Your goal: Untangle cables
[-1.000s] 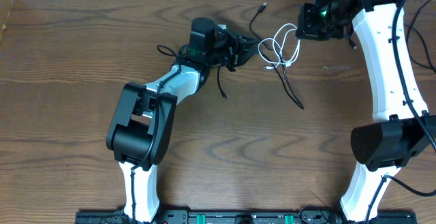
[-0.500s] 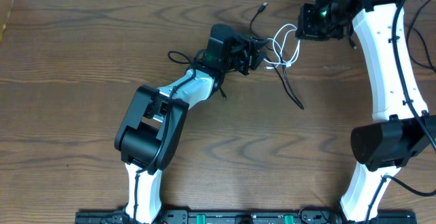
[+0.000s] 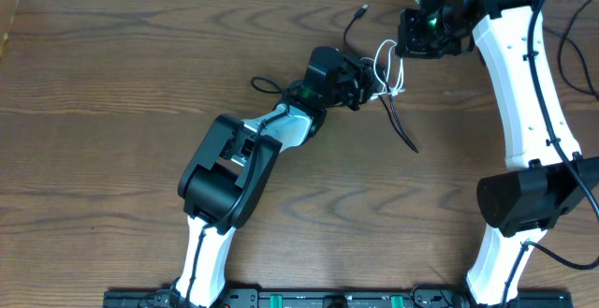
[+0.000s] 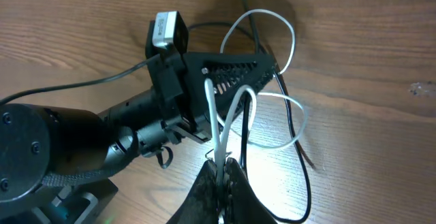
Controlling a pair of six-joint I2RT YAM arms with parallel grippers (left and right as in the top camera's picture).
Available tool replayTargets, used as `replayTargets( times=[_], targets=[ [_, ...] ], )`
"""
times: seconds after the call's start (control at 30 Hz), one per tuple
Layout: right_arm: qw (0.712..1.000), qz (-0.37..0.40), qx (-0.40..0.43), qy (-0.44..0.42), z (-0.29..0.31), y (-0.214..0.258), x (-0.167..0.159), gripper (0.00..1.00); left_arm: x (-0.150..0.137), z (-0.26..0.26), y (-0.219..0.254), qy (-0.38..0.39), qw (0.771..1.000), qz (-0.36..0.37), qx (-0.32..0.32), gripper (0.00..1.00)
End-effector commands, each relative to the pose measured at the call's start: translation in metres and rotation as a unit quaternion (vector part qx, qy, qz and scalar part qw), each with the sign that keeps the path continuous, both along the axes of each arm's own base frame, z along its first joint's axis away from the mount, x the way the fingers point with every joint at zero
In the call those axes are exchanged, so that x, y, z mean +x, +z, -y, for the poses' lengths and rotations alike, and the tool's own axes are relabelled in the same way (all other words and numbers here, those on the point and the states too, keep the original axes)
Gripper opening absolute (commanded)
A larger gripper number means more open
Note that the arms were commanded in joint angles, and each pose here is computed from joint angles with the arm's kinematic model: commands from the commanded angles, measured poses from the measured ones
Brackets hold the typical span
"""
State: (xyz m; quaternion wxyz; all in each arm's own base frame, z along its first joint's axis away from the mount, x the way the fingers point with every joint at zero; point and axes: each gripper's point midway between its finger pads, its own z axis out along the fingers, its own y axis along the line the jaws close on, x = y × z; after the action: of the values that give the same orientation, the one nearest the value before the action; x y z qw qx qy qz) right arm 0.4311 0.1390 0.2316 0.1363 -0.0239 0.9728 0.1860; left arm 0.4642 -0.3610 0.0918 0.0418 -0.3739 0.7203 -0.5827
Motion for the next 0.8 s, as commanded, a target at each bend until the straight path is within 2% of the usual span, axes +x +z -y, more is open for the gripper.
replayTargets(
  times=[0.0, 0.1, 0.23, 0.3, 0.37, 0.43, 0.5, 0.57, 0.63, 0.77],
  targets=[
    [1.000, 0.005, -0.004, 0.005, 0.002, 0.004, -0.003, 0.01, -0.001, -0.001, 0.004, -0.027, 1.000, 0.007, -0.007, 0.07],
    [1.000, -0.001, -0.029, -0.005, 0.013, 0.000, -0.005, 0.01, -0.007, -0.012, 0.010, -0.121, 0.985, 0.122, 0.032, 0.07],
    [1.000, -0.001, -0.030, -0.006, 0.013, 0.000, -0.005, 0.01, -0.004, -0.057, 0.018, -0.165, 0.975, 0.143, 0.041, 0.07],
    [1.000, -0.001, -0.030, -0.005, 0.013, 0.000, -0.005, 0.01, 0.000, -0.087, 0.032, -0.157, 0.969, 0.167, 0.092, 0.07],
    [1.000, -0.002, -0.027, -0.004, 0.012, 0.000, -0.005, 0.01, -0.004, -0.130, 0.055, -0.134, 0.955, 0.184, 0.190, 0.07],
    [1.000, -0.003, -0.024, 0.001, 0.007, 0.000, -0.007, 0.01, -0.016, -0.158, 0.076, -0.124, 0.935, 0.200, 0.266, 0.07],
    [1.000, -0.007, -0.026, 0.010, 0.000, -0.002, -0.011, 0.01, -0.039, -0.183, 0.111, -0.116, 0.905, 0.228, 0.339, 0.07],
    [1.000, -0.007, -0.026, 0.010, 0.000, -0.002, -0.011, 0.01, -0.057, -0.196, 0.133, -0.116, 0.887, 0.246, 0.373, 0.07],
    [1.000, -0.007, -0.026, -0.001, 0.009, -0.002, -0.008, 0.01, -0.069, -0.208, 0.143, -0.110, 0.879, 0.244, 0.395, 0.07],
    [0.999, -0.008, -0.026, -0.040, 0.044, -0.002, 0.001, 0.01, -0.074, -0.237, 0.141, -0.089, 0.865, 0.221, 0.442, 0.07]
  ],
)
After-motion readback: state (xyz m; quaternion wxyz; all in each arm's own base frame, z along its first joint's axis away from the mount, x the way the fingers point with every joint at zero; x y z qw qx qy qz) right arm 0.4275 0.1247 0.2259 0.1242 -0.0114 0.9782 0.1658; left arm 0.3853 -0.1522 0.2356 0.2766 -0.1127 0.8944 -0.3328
